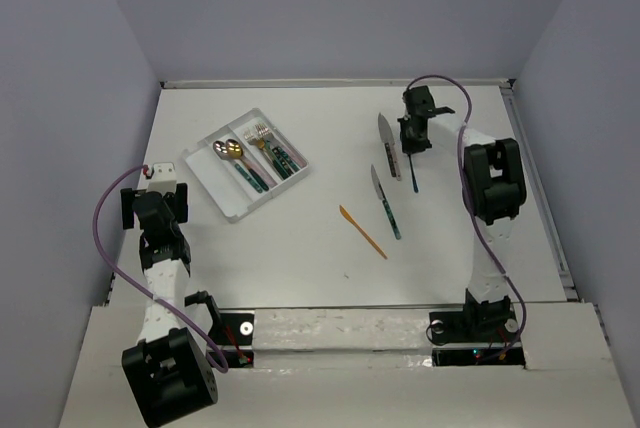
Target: Sort the eating utensils into containers
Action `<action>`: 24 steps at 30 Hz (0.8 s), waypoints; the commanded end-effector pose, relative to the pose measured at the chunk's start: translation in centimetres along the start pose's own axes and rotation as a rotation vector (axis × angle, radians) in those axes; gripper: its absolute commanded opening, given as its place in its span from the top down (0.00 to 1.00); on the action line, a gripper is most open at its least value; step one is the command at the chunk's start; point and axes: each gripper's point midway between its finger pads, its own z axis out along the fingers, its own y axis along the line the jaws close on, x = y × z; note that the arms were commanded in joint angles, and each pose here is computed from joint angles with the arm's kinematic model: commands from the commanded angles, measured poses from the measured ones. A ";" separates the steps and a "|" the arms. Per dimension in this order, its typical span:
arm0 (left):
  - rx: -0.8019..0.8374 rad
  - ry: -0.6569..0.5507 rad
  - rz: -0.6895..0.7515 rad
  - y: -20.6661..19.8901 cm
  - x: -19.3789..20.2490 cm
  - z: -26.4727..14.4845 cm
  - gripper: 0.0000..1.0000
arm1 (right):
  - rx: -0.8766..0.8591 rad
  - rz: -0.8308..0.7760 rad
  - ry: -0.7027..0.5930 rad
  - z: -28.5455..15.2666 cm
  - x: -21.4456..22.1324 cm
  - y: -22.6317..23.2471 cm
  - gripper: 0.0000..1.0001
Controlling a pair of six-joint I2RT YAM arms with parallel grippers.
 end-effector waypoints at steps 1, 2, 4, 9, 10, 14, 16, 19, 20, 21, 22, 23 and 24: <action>-0.020 -0.047 -0.003 0.5 -1.1 0.0 0.01 | 0.083 0.018 -0.129 -5.0 -2.5 -2.0 1.00; -0.022 -0.047 -0.004 0.6 -1.1 0.0 0.01 | 0.077 0.027 -0.193 -6.2 -3.8 -1.6 1.00; -0.023 -0.044 -0.003 0.5 -0.9 0.1 0.01 | 0.044 0.032 -0.349 -10.9 -7.1 1.0 1.00; -0.037 -0.043 -0.003 0.8 -0.9 0.1 0.01 | -0.165 -0.090 -0.636 -19.3 -11.8 13.9 1.00; -0.041 -0.044 -0.005 0.9 -1.0 0.0 0.01 | -0.258 -0.118 -0.688 -20.9 -12.6 17.3 1.00; -0.052 -0.058 0.003 1.4 -1.8 -0.1 0.01 | -0.618 -0.254 -0.756 -23.9 -10.5 33.4 1.00; -0.068 -0.086 0.004 2.4 -3.9 -0.4 0.01 | -0.752 -0.310 -0.831 -26.8 -11.0 38.4 1.00; -0.005 -0.114 0.023 2.6 -7.0 -1.2 0.01 | -0.901 -0.418 -0.835 -26.3 -8.7 45.2 1.00; 0.031 -0.087 0.029 2.2 -6.9 -1.6 0.01 | -0.926 -0.436 -0.837 -25.9 -8.5 46.1 1.00; 0.047 -0.110 0.021 2.4 -8.3 -2.0 0.01 | -0.935 -0.459 -0.803 -23.5 -7.0 47.6 1.00; 0.101 -0.099 0.009 1.5 -8.3 -2.3 0.01 | -0.934 -0.450 -0.828 -23.9 -7.7 47.9 1.00; 0.123 -0.106 0.000 1.2 -8.6 -2.5 0.01 | -0.924 -0.452 -0.824 -23.0 -7.6 48.1 1.00; 0.169 -0.109 -0.006 0.5 -8.9 -2.8 0.01 | -0.890 -0.452 -0.811 -21.1 -7.2 48.2 1.00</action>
